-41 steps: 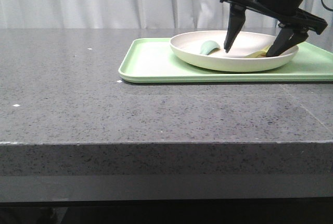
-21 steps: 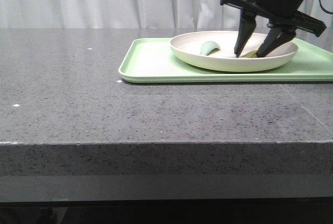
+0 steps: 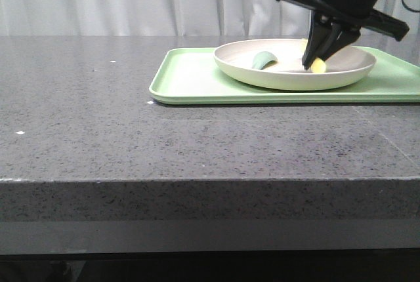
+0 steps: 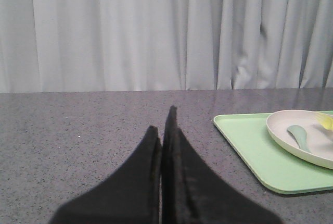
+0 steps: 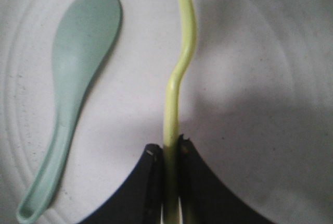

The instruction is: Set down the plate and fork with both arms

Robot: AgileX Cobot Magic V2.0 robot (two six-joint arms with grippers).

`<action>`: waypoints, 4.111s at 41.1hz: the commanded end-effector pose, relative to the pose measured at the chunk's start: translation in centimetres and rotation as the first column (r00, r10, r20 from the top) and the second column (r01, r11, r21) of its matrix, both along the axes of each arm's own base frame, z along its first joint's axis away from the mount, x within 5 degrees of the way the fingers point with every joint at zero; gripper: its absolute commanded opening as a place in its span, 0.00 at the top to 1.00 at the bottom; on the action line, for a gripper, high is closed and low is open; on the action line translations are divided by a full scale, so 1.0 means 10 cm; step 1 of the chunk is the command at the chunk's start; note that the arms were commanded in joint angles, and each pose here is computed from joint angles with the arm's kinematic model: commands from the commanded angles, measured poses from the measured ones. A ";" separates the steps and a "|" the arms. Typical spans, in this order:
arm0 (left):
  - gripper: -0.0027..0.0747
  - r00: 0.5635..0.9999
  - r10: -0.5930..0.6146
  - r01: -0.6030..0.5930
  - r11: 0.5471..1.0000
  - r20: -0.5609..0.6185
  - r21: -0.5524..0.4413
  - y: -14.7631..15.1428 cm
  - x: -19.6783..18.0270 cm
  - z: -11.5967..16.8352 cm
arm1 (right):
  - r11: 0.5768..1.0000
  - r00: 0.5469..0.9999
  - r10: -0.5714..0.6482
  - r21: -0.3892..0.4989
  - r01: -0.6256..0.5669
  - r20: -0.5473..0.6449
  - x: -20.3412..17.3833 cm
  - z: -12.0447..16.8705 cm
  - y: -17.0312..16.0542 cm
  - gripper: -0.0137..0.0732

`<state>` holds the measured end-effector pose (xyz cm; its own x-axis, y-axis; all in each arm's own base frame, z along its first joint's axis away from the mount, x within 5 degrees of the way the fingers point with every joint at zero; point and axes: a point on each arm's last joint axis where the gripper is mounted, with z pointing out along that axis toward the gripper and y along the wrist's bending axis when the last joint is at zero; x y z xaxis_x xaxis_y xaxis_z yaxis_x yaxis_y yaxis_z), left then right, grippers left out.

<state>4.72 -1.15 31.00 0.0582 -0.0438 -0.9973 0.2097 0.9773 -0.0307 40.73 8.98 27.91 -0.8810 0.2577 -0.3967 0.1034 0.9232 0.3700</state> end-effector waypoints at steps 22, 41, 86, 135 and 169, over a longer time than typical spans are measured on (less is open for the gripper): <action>0.99 0.995 0.014 -0.011 1.000 0.100 -0.025 0.01 -0.01 0.16 | 0.945 0.976 0.161 -0.306 -0.111 0.143 -0.19 0.64 -0.92 0.86; 0.99 0.995 0.014 -0.011 1.000 0.100 -0.025 0.01 -0.01 0.16 | 0.928 0.986 0.169 -0.336 -0.159 0.000 0.05 0.13 -0.97 0.69; 0.99 0.995 0.014 -0.011 1.000 0.100 -0.025 0.01 -0.01 0.16 | 0.936 0.840 0.113 -0.341 0.090 0.531 -2.21 0.89 -0.89 0.92; 0.99 0.995 0.014 -0.011 1.000 0.100 -0.025 0.01 -0.01 0.16 | 0.928 0.445 0.103 -0.246 0.278 0.890 -3.71 0.22 -0.87 0.92; 0.99 0.997 0.029 -0.025 0.998 0.072 -0.058 0.02 0.01 0.05 | 0.928 0.445 0.103 -0.246 0.278 0.890 -3.71 0.22 -0.87 0.92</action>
<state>4.91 -1.09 30.41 0.0447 -0.0504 -0.9977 0.1997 0.9790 -0.0405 3.69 0.32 28.59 -0.0810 0.0062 -0.9967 -0.0194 0.9998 0.0078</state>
